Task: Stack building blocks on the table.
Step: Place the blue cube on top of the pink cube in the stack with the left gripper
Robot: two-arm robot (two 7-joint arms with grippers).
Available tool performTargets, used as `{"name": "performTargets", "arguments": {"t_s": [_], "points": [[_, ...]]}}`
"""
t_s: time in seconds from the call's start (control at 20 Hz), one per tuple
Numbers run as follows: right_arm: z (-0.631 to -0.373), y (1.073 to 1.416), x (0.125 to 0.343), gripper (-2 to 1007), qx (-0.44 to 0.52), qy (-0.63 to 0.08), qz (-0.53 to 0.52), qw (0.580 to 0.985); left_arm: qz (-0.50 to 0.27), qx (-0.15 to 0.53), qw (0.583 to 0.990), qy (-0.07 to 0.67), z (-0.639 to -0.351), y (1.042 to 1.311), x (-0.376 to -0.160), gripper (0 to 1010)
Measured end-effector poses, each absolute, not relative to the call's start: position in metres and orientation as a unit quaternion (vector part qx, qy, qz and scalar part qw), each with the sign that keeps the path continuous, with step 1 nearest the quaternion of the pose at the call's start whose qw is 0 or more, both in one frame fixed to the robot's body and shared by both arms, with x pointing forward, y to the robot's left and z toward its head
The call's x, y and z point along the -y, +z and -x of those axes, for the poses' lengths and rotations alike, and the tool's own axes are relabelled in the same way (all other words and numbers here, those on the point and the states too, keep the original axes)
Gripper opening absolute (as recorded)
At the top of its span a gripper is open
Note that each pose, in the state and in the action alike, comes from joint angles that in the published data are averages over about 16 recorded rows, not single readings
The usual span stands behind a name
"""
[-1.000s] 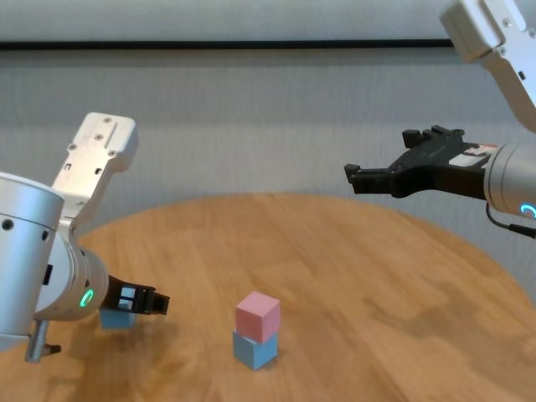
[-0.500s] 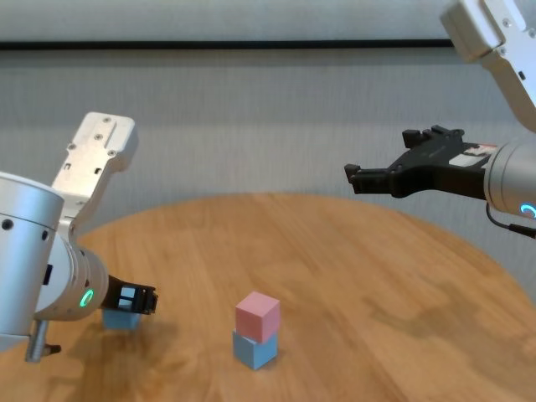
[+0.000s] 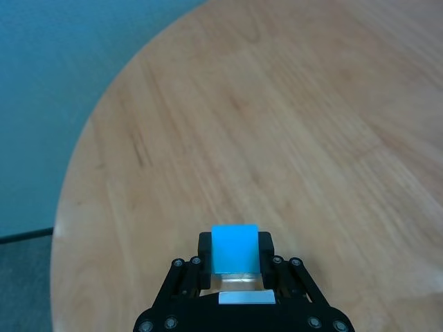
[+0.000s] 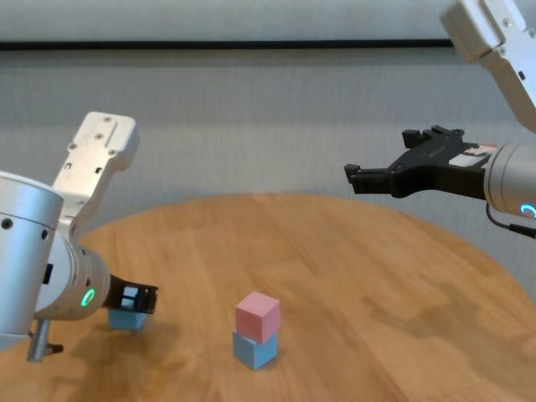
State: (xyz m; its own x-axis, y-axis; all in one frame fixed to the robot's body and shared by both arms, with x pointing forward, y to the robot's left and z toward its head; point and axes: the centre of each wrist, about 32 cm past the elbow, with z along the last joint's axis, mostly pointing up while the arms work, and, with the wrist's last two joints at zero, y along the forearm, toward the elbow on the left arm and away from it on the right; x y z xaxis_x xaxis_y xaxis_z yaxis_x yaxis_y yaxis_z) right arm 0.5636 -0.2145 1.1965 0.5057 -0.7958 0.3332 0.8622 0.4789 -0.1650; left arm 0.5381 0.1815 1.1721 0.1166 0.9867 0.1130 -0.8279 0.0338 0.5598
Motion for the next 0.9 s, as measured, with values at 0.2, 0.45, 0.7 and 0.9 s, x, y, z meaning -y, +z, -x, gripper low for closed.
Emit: {"name": "performTargets", "arguments": {"t_s": [0.2,0.45,0.7,0.9], "points": [[-0.564,1.197,0.215,1001,0.106,-0.486,0.157,0.853,-0.250,-0.145,0.712,0.640,-0.536,1.177,-0.185,404],[-0.564,1.197,0.215,1001,0.106,-0.486,0.157,0.853,-0.242,-0.127,0.726,0.631,-0.530,1.186,-0.191,404],[-0.564,1.197,0.215,1001,0.106,-0.486,0.157,0.853,-0.237,-0.104,0.744,0.616,-0.522,1.198,-0.199,404],[-0.564,1.197,0.215,1001,0.106,-0.486,0.157,0.853,-0.235,-0.091,0.762,0.596,-0.515,1.207,-0.203,404]]}}
